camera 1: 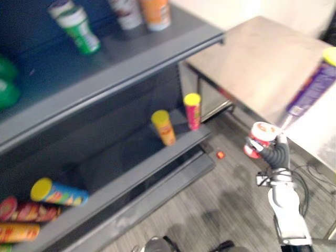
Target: Put the gum and the chips on the shelf.
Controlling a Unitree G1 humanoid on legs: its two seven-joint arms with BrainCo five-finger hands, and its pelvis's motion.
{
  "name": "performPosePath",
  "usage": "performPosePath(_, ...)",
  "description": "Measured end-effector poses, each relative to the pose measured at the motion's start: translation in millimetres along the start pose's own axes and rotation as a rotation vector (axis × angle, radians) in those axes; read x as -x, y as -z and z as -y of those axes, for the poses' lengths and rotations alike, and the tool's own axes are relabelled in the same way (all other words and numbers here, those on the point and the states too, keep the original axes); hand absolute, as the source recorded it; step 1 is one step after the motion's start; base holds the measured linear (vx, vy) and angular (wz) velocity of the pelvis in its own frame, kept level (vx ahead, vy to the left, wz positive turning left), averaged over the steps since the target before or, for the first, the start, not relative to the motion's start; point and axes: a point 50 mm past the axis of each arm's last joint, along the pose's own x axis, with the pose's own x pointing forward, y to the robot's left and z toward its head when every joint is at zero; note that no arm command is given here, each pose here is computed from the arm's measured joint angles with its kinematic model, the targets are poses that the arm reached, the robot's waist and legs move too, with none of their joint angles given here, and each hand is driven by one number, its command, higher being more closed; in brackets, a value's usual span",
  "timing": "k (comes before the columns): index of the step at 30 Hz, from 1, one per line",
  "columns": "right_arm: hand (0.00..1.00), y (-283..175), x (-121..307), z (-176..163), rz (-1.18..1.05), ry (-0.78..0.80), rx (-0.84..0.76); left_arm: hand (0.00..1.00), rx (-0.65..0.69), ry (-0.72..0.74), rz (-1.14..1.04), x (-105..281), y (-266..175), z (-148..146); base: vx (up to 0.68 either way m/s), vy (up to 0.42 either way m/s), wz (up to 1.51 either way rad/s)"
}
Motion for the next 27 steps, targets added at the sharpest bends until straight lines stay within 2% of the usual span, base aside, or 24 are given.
performPosePath(6, 1.00, -1.6, -1.8, -6.6, 0.007, -0.040, -0.014, 0.00, -0.038, 0.021, 0.003, 1.4, 1.6, 5.9, -0.05, 0.082, 0.71)
performPosePath(12, 1.00, -5.9, 0.5, -37.1, 0.003, -0.116, -0.092, 0.00, -0.086, 0.032, 0.024, 1.0, -2.2, 6.6, -0.01, 0.039, -0.56)
performPosePath(19, 1.00, 9.5, 10.7, -20.2, -0.076, -0.050, -0.052, 0.00, -0.077, 0.047, 0.060, -3.0, -18.2, 14.2, -0.04, -0.005, -0.28)
performPosePath(27, 1.00, 34.3, 58.2, -8.0, -0.282, -0.028, -0.046, 0.00, -0.102, 0.057, 0.100, -2.2, -24.6, 11.1, 0.02, 0.055, 1.05)
